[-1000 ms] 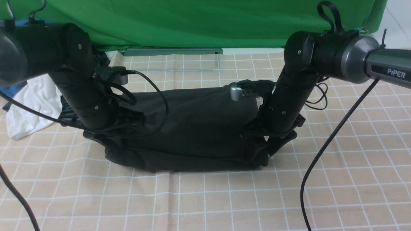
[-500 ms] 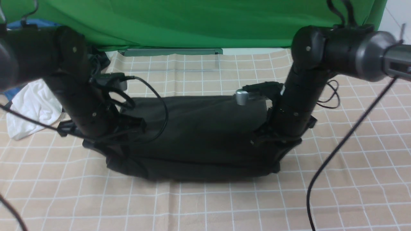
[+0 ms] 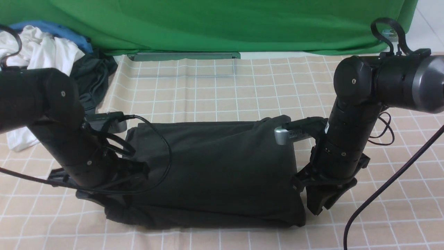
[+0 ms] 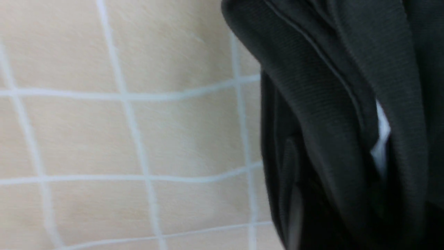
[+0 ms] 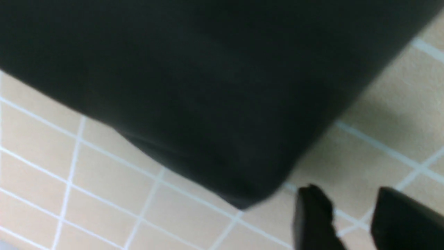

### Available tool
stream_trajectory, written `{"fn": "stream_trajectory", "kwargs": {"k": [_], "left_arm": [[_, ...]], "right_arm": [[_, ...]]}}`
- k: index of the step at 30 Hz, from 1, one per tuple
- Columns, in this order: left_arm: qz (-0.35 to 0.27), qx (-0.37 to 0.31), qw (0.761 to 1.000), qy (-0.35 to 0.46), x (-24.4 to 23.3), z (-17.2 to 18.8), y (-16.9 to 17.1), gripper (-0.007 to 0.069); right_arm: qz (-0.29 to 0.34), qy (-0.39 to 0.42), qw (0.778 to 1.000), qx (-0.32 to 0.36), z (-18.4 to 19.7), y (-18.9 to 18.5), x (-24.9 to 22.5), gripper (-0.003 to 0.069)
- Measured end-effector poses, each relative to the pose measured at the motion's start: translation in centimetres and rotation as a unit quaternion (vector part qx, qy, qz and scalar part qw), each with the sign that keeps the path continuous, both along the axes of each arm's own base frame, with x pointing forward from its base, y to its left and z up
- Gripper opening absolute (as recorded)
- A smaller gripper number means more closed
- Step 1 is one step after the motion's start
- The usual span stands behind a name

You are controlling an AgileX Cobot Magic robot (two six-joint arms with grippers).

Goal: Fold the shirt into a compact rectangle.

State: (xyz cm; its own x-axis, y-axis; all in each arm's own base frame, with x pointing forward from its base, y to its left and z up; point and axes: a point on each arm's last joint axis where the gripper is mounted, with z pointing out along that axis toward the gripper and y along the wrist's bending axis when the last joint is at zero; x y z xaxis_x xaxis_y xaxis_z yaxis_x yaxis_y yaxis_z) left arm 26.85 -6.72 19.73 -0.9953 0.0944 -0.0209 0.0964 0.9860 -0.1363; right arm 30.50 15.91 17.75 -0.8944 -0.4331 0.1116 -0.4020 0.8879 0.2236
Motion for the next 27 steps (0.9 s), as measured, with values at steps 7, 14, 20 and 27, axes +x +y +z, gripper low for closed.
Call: {"fn": "stream_trajectory", "kwargs": {"k": [7, 14, 20, 27], "left_arm": [[-0.018, 0.030, 0.999, -0.005, 1.6, 3.6, 0.3, 0.0497], [0.007, -0.061, 0.995, -0.073, 3.3, 5.1, -1.5, 0.0350], [0.015, -0.065, 0.997, -0.038, 2.8, 1.6, -1.6, 0.0030], [0.043, -0.048, 0.998, -0.008, 1.0, -1.6, -1.0, 0.0015]], "right_arm": [[0.011, -0.049, 0.999, 0.005, 3.5, 0.1, 0.9, 0.0253], [0.010, -0.116, 0.991, 0.060, 6.4, 1.8, 1.0, 0.0041], [0.032, -0.099, 0.992, 0.065, 3.9, 4.5, 0.4, 0.0035], [0.014, -0.078, 0.996, 0.048, 0.4, 4.4, -0.4, 0.0035]]}}
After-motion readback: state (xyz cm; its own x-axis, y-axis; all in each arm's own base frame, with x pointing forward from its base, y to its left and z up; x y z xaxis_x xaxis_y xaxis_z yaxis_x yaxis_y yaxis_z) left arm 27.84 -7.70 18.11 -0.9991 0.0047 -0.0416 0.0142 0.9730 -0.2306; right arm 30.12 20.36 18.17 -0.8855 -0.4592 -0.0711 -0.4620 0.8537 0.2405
